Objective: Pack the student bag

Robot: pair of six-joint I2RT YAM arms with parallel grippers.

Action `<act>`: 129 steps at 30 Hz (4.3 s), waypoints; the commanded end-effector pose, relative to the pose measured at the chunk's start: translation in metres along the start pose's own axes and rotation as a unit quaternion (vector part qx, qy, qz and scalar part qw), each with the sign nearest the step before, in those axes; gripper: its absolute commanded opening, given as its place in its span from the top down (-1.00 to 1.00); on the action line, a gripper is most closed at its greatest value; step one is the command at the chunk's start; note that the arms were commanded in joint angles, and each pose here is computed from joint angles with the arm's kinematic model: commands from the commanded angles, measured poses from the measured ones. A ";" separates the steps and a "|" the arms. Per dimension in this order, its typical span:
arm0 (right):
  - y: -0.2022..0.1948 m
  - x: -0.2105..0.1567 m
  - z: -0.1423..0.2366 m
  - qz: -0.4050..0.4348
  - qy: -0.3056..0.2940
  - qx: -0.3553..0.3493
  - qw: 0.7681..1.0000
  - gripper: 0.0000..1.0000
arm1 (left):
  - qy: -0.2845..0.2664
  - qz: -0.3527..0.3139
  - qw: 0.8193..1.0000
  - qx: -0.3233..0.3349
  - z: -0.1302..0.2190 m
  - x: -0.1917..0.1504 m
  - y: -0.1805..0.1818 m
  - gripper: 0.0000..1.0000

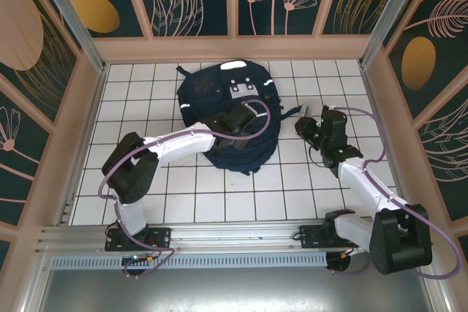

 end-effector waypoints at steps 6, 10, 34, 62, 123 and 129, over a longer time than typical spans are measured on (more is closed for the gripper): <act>0.007 0.000 0.000 0.003 0.012 0.043 0.999 0.69 | -0.016 -0.006 0.999 0.028 0.004 0.013 0.004 0.17; 0.010 -0.008 -0.001 0.008 0.049 0.072 0.996 0.69 | -0.045 0.027 0.998 -0.027 0.023 0.034 0.006 0.42; 0.063 -0.051 -0.062 -0.059 0.124 0.194 0.971 0.67 | -0.142 0.205 0.944 -0.214 0.051 0.110 0.020 1.00; 0.082 -0.047 -0.026 -0.068 0.063 0.057 0.994 -0.47 | -0.188 0.277 0.920 -0.205 0.038 0.119 0.055 1.00; 0.072 0.048 -0.097 0.089 -0.052 -0.182 0.978 -0.55 | -0.069 0.518 0.801 -0.291 -0.027 -0.051 0.027 -0.46; 0.077 0.006 -0.036 0.076 -0.018 -0.164 0.983 -0.50 | -0.076 0.523 0.793 -0.304 -0.040 -0.044 0.024 -0.41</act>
Point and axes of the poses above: each hand's point on the last joint's axis, 136 mm out from that joint toward the fingers, its own z axis back along the fingers, its own y axis along the line the jaws close on, x = y × z, the point moved 10 cm from there along z, back along the fingers, and after that the axes turned 8 degrees about -z, right-handed, at the moved point
